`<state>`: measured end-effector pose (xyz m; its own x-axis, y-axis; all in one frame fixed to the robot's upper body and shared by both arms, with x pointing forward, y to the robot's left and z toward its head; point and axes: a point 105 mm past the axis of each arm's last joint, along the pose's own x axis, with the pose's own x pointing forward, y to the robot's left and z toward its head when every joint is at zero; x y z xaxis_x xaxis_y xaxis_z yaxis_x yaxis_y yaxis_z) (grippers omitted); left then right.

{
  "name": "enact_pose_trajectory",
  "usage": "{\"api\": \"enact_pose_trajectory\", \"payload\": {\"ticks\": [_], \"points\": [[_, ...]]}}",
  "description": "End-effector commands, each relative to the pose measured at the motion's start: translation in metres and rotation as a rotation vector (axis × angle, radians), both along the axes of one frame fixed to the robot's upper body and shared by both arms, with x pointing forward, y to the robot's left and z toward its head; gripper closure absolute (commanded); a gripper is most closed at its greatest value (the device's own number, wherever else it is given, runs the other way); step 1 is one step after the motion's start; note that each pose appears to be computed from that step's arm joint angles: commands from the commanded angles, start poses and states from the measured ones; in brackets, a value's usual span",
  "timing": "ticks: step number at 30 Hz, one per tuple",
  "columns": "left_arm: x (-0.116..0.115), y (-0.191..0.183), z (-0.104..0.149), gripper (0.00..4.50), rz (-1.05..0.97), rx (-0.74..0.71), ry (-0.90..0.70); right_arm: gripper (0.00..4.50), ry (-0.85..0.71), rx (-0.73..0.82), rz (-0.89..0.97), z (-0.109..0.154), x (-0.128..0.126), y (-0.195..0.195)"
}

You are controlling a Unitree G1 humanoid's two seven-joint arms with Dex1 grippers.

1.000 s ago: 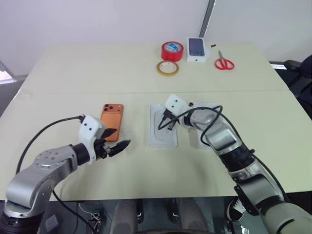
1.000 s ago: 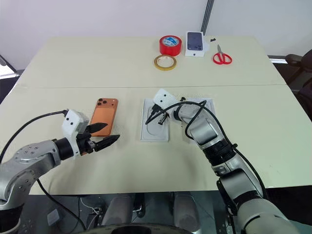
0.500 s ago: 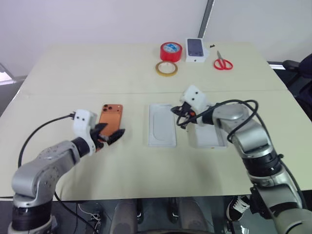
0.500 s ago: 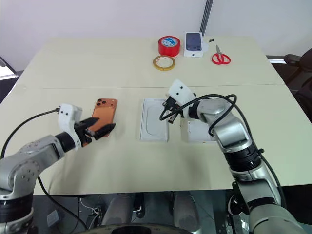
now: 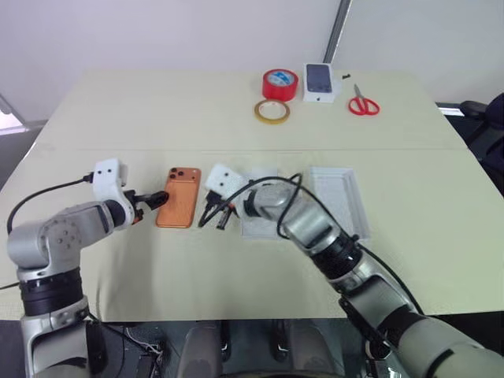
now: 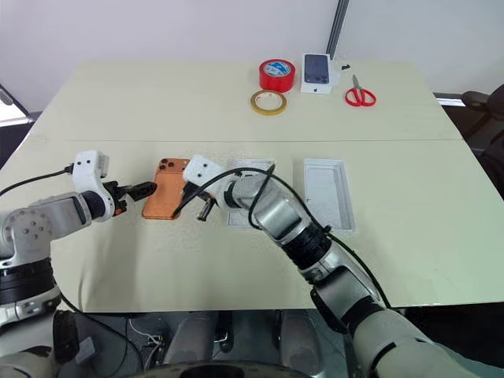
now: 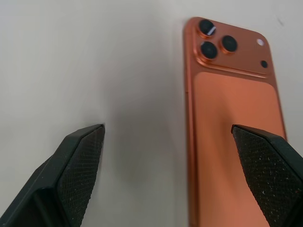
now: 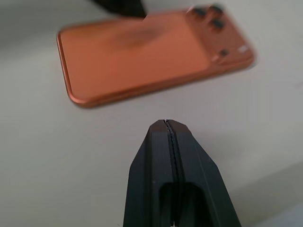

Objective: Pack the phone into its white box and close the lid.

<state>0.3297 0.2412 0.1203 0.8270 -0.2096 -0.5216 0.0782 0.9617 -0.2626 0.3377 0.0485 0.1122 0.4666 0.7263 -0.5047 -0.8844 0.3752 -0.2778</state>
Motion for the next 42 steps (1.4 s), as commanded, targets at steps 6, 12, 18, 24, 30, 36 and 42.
{"api": "enact_pose_trajectory", "payload": {"ticks": [6, 12, 18, 24, 30, 36, 42], "points": [[-0.023, -0.059, -0.015, 0.02, -0.241, -0.118, 0.109, 4.50, -0.063, -0.032, 0.032, 0.002, 0.002, 0.010], [-0.033, -0.083, -0.018, 0.02, -0.281, -0.199, 0.121, 4.50, -0.073, -0.034, 0.051, 0.002, 0.001, 0.008], [-0.031, -0.095, -0.016, 0.02, -0.282, -0.269, 0.099, 4.50, -0.078, -0.042, 0.063, -0.001, -0.001, 0.008], [-0.021, -0.094, -0.005, 0.02, -0.229, -0.393, 0.055, 4.50, -0.075, -0.042, 0.070, -0.003, -0.003, 0.009], [-0.015, -0.092, 0.000, 0.02, -0.196, -0.434, 0.043, 4.50, -0.075, -0.042, 0.073, -0.004, -0.003, 0.009], [-0.011, -0.074, 0.001, 0.02, -0.124, -0.404, 0.043, 4.50, -0.077, -0.045, 0.072, -0.004, -0.003, 0.007], [-0.007, -0.055, 0.001, 0.02, -0.049, -0.430, 0.044, 4.50, -0.080, -0.045, 0.076, -0.003, -0.004, 0.007]]}}
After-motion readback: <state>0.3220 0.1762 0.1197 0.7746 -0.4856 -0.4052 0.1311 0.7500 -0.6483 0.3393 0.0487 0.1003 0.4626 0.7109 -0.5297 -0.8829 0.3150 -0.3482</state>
